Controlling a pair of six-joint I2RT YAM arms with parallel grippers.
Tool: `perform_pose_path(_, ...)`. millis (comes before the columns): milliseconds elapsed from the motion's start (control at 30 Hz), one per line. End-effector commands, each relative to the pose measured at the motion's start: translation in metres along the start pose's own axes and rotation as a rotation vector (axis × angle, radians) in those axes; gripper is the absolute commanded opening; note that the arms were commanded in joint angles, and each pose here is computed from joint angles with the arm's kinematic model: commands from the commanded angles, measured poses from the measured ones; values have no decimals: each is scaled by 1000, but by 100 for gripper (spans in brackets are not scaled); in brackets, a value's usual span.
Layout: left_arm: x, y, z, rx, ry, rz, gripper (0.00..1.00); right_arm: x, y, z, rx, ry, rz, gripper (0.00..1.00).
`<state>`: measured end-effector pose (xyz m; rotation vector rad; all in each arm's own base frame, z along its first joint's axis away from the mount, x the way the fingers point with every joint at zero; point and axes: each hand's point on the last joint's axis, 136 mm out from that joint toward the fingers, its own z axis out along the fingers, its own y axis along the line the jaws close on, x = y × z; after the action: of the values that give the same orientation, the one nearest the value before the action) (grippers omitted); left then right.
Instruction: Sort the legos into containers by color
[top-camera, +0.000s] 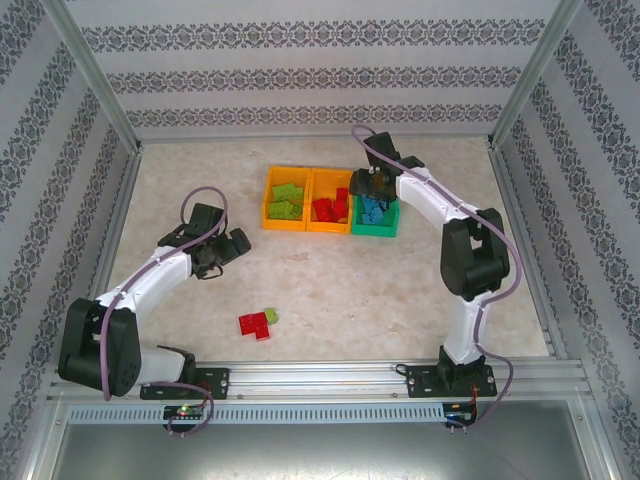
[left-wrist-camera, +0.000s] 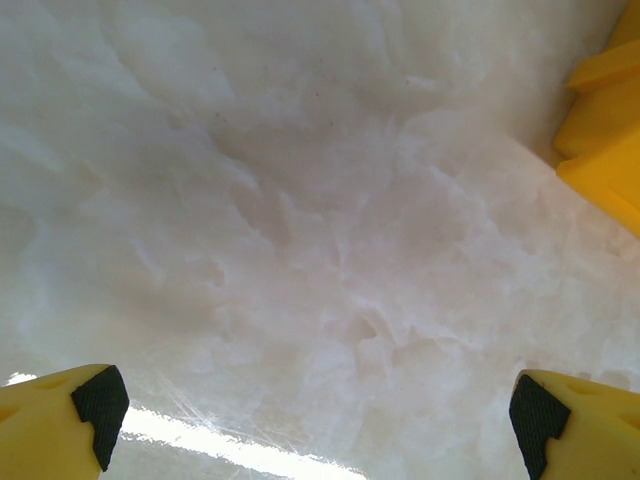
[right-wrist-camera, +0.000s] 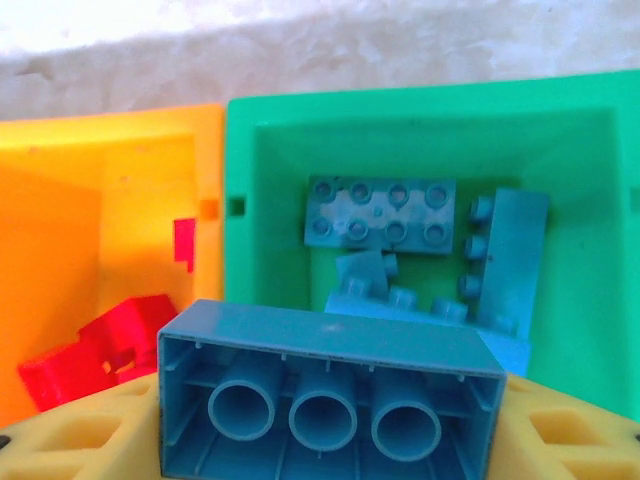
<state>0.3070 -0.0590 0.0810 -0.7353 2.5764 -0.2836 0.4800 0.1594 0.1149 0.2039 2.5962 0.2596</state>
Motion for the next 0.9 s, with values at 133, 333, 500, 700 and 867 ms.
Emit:
perform_pose_path(133, 8, 2, 2, -27, 24, -12, 100, -14, -15, 13, 12, 35, 29, 62)
perform_pose_path(333, 10, 1, 2, -31, 31, -6, 100, -17, -24, 15, 23, 37, 38, 75)
perform_pose_path(500, 21, 5, 3, -83, 54, 15, 100, -16, -21, 12, -3, 48, 23, 87)
perform_pose_path(700, 44, 2, -2, -141, 97, 89, 100, -20, -2, -9, -87, 14, 0, 91)
perform_pose_path(867, 66, 1, -12, -153, 124, 117, 100, -14, 11, -29, -155, -13, -31, 92)
